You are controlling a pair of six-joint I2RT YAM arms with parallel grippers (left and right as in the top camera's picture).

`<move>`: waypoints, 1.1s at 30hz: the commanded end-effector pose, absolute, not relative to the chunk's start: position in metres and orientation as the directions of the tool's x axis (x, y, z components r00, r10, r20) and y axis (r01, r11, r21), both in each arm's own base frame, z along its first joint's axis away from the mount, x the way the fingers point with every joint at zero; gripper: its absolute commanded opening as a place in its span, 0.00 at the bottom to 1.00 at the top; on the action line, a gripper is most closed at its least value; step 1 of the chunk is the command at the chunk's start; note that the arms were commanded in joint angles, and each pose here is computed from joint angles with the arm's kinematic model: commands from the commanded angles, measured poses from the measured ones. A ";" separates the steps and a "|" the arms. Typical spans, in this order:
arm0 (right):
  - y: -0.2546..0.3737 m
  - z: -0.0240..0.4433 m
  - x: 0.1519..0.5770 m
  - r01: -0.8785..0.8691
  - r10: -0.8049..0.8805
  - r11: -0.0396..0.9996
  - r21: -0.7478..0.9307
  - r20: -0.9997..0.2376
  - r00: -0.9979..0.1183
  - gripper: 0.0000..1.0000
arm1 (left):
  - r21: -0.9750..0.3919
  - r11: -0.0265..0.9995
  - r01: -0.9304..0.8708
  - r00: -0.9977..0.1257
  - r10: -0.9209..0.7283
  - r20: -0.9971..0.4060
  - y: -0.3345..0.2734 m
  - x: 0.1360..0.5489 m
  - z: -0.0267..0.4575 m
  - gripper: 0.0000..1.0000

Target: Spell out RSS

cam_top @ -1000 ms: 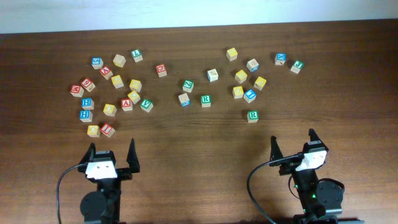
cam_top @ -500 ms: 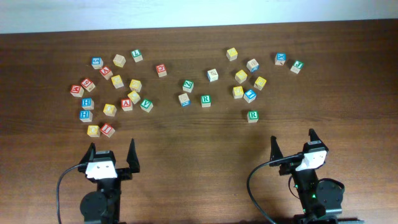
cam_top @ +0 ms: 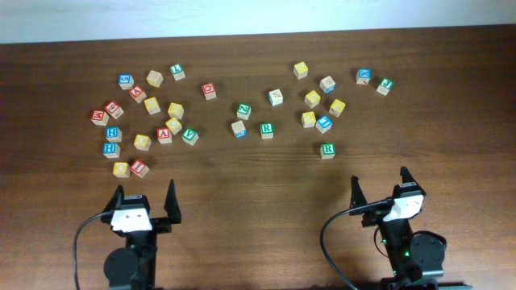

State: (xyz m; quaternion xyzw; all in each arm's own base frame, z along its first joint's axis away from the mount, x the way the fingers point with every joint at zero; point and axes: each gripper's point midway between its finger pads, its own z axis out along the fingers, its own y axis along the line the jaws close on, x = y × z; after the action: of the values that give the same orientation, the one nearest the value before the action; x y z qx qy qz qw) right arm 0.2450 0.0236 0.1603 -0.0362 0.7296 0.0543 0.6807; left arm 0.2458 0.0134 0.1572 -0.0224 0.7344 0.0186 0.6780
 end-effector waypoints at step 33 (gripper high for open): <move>0.112 0.362 0.158 -0.741 0.415 0.642 0.196 -0.902 0.120 0.98 | -0.012 0.998 -0.058 -0.086 -0.017 -0.996 0.013 0.246 0.155 0.99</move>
State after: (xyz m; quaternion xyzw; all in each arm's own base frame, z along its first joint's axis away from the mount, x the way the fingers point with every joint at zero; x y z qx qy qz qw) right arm 0.1596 0.1099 0.3424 -0.1243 0.5300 0.4286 0.7211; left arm 0.2458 0.0134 0.1573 -0.0224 0.7343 0.0186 0.6782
